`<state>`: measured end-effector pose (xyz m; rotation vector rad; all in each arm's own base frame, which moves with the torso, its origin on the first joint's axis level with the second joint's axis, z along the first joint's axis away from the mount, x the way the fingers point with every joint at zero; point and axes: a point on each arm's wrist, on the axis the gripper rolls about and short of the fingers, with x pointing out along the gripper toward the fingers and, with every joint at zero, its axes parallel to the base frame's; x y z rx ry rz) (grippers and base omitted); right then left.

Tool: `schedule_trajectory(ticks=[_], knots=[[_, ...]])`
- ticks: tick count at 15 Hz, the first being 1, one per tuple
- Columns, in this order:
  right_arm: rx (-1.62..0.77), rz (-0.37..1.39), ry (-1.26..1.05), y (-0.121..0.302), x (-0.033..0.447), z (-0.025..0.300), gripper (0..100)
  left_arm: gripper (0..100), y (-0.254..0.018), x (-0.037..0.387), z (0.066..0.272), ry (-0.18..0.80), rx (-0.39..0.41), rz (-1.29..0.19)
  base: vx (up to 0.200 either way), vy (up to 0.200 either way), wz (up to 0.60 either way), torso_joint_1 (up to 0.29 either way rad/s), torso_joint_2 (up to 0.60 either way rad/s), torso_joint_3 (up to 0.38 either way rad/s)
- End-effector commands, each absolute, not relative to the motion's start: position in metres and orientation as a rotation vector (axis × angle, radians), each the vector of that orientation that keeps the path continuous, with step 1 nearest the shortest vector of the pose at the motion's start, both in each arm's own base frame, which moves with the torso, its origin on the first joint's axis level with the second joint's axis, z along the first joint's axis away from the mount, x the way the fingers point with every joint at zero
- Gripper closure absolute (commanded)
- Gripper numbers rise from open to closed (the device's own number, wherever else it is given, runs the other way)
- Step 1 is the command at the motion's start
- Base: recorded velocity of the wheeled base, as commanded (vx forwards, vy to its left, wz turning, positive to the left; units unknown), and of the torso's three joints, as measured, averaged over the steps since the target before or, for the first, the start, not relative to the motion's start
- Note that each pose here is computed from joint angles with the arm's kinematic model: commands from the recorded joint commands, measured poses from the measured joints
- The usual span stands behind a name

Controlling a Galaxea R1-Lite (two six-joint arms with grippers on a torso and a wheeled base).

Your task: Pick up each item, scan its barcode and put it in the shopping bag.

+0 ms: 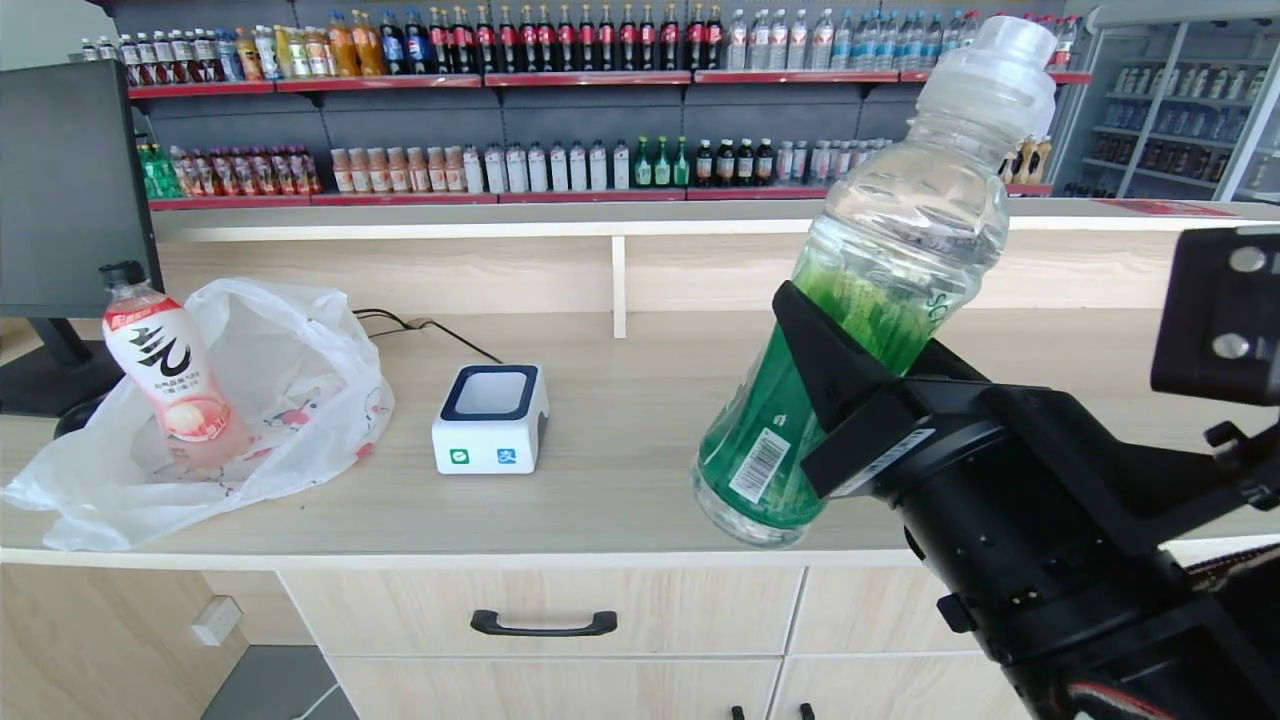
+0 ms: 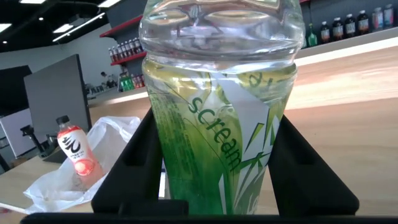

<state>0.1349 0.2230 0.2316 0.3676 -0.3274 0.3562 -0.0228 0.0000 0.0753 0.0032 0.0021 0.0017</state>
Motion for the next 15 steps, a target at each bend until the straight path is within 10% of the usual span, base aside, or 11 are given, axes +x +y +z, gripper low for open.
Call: schedule_trajectory(ticks=[1,15], knots=[[0.351,0.373,-0.341,0.210,0.147,0.228,100,0,0.000,-0.023,0.075,0.002,0.003,0.002,0.000,0.000,0.00,0.000,0.00,0.000],[0.151,0.285,-0.204,0.150,0.162,0.175,100,0,0.000,-0.023,0.075,0.005,0.005,0.000,0.000,0.000,0.00,0.000,0.00,0.000]])
